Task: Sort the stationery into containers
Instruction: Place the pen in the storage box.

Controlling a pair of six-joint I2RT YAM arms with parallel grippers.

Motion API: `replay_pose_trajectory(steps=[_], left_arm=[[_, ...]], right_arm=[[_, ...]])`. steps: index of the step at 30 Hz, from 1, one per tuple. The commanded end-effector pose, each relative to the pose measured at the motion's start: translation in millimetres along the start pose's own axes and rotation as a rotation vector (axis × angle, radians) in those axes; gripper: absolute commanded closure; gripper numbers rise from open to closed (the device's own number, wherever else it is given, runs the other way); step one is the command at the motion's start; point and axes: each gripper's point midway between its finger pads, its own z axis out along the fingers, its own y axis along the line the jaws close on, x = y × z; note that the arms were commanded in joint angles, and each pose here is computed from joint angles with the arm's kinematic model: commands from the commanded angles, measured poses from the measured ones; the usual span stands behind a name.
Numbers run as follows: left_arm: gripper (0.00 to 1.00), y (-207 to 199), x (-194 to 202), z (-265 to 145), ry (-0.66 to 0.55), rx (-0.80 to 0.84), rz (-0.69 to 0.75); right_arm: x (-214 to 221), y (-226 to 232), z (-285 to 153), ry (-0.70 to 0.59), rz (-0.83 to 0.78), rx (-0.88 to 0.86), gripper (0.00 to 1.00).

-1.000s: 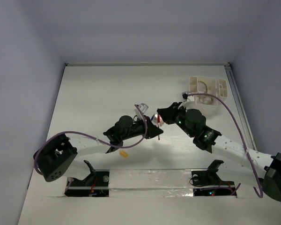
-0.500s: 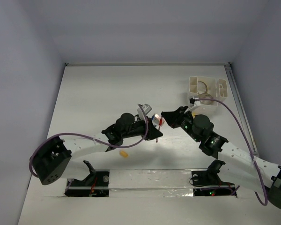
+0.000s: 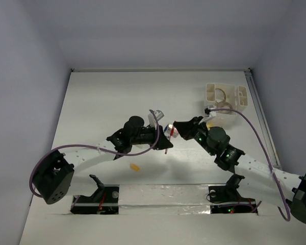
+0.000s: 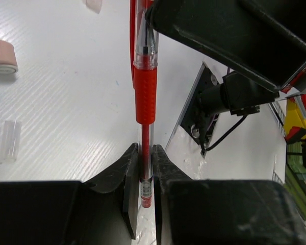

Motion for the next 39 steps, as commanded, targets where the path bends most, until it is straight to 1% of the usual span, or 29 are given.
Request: replay_pose_trajectory(steps=[1, 3, 8, 11, 12, 14, 15, 16, 17, 19, 20, 21, 22, 23, 25, 26, 27, 28, 29, 30, 31, 32, 33, 34, 37, 38, 39], left_arm=[[1.0, -57, -163, -42, -0.519, 0.097, 0.181], [1.0, -65, -168, -46, -0.521, 0.136, 0.178], [1.0, -86, -177, -53, -0.527, 0.199, 0.184], [1.0, -74, -173, -50, -0.515, 0.147, 0.18], [1.0, -70, -164, -48, -0.496, 0.133, 0.169], [1.0, -61, -158, -49, -0.497, 0.1, 0.157], [1.0, -61, -157, -54, -0.509, 0.086, 0.163], [1.0, -58, -156, -57, -0.512, 0.064, 0.167], [1.0, -46, -151, -57, -0.504, 0.012, 0.152], [1.0, -43, -150, -67, -0.52, -0.029, 0.175], [1.0, -33, -143, -67, -0.51, -0.069, 0.163], [1.0, -30, -140, -68, -0.508, -0.08, 0.163], [1.0, -29, -137, -70, -0.509, -0.083, 0.162], [1.0, -22, -127, -67, -0.488, -0.087, 0.15], [1.0, -12, -110, -61, -0.446, -0.083, 0.12], [1.0, -15, -108, -59, -0.447, -0.057, 0.122], [1.0, -17, -100, -56, -0.419, -0.022, 0.119], [1.0, -19, -95, -54, -0.409, 0.003, 0.116], [1.0, -25, -89, -53, -0.392, 0.053, 0.118], [1.0, -28, -86, -52, -0.383, 0.073, 0.117], [1.0, -28, -83, -50, -0.375, 0.083, 0.113], [1.0, -28, -81, -50, -0.371, 0.092, 0.115], [1.0, -29, -77, -49, -0.353, 0.104, 0.117], [1.0, -30, -76, -48, -0.346, 0.112, 0.12], [1.0, -38, -72, -47, -0.331, 0.155, 0.132], [1.0, -41, -73, -48, -0.337, 0.171, 0.14], [1.0, -46, -71, -47, -0.332, 0.188, 0.142]], right_arm=[[121, -12, -40, 0.442, -0.053, -0.016, 1.0], [123, -18, -38, 0.43, -0.058, 0.019, 1.0], [122, -16, -34, 0.406, -0.052, 0.022, 1.0], [109, -8, -24, 0.369, -0.041, 0.025, 1.0], [97, -1, -17, 0.331, -0.044, 0.025, 1.0], [83, 3, -12, 0.29, -0.053, 0.033, 1.0], [79, -2, -12, 0.283, -0.083, 0.067, 1.0], [66, 5, -9, 0.259, -0.091, 0.068, 1.0], [59, 6, -10, 0.246, -0.104, 0.073, 1.0], [52, 4, -14, 0.248, -0.15, 0.091, 1.0], [33, 6, -15, 0.208, -0.151, 0.088, 0.99], [33, 4, -19, 0.237, -0.185, 0.081, 0.96], [25, 6, -21, 0.23, -0.192, 0.074, 0.94], [10, 8, -20, 0.202, -0.197, 0.067, 0.83], [0, 23, -24, 0.216, -0.24, -0.037, 0.72], [-6, 28, -24, 0.209, -0.253, -0.066, 0.59], [-15, 42, -25, 0.209, -0.277, -0.143, 0.53], [-22, 48, -25, 0.202, -0.287, -0.173, 0.47], [-28, 52, -25, 0.197, -0.297, -0.196, 0.36], [-29, 63, -27, 0.212, -0.305, -0.255, 0.34], [-44, 71, -25, 0.185, -0.318, -0.278, 0.31], [-49, 78, -25, 0.178, -0.322, -0.306, 0.24], [-53, 86, -25, 0.171, -0.327, -0.343, 0.22], [-61, 95, -24, 0.156, -0.328, -0.37, 0.21], [-62, 101, -11, 0.186, -0.312, -0.388, 0.18], [-55, 97, -3, 0.213, -0.306, -0.375, 0.17], [-58, 100, 1, 0.195, -0.299, -0.379, 0.17]])
